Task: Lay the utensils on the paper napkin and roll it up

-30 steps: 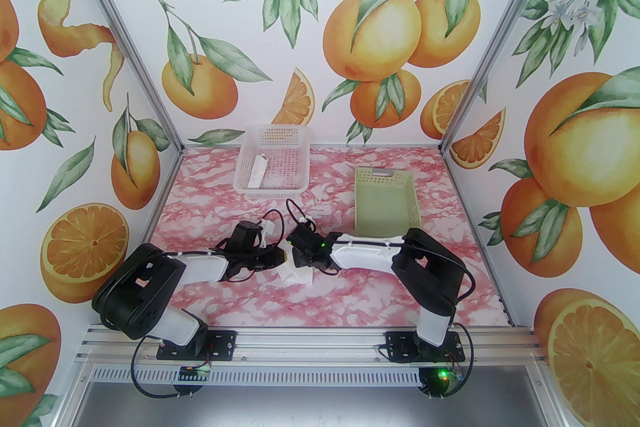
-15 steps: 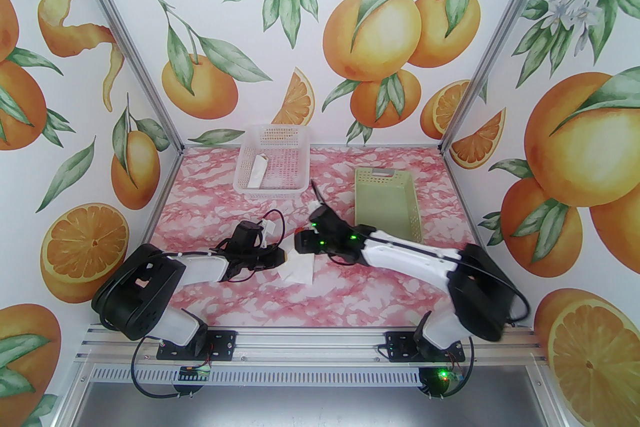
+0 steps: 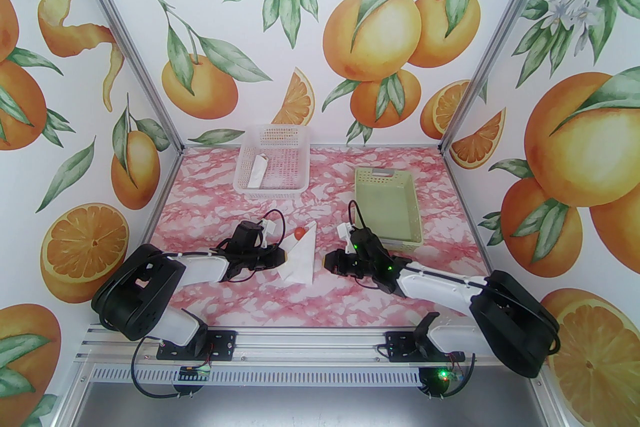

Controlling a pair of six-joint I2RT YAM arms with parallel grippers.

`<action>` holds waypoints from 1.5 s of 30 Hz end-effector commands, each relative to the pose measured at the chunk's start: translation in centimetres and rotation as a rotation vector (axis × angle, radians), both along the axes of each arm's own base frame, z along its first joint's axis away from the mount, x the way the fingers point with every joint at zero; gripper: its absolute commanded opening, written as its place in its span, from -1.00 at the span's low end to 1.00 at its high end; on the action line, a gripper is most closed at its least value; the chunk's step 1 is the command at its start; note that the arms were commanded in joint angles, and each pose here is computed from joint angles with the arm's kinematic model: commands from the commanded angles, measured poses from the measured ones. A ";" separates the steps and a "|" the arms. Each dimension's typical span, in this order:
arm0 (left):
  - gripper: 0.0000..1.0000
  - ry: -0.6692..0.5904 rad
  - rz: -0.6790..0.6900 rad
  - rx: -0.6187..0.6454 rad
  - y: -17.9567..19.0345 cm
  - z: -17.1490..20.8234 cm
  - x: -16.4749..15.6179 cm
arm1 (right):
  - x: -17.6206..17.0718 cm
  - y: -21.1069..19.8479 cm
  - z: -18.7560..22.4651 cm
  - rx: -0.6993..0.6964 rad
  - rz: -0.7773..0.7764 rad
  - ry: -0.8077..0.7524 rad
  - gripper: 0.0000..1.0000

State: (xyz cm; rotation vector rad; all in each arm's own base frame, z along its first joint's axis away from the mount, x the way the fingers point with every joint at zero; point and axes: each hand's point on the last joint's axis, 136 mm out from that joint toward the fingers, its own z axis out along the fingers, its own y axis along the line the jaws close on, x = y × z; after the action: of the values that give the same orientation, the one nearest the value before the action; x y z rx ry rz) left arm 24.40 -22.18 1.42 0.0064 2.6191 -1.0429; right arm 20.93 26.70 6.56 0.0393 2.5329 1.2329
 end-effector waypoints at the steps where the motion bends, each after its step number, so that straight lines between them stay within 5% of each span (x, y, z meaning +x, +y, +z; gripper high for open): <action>1: -0.96 0.037 0.012 0.089 1.2 -1.6 -0.7 | 0.1 1.2 0.9 0.107 0.008 -0.003 -1.00; 23: -0.96 0.036 0.004 0.103 1.3 -1.5 -0.9 | -2.5 4.1 -3.2 0.070 0.074 0.115 -1.00; 45: -0.96 0.037 0.001 0.117 1.5 -1.5 -1.0 | -3.4 1.9 -6.3 -0.076 0.057 0.165 -1.00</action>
State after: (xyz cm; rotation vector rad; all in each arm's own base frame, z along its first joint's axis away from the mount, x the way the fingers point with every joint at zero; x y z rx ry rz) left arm 24.40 -22.01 1.41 0.0290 2.6320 -0.9968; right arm 18.08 29.68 1.65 0.0544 2.6743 1.3048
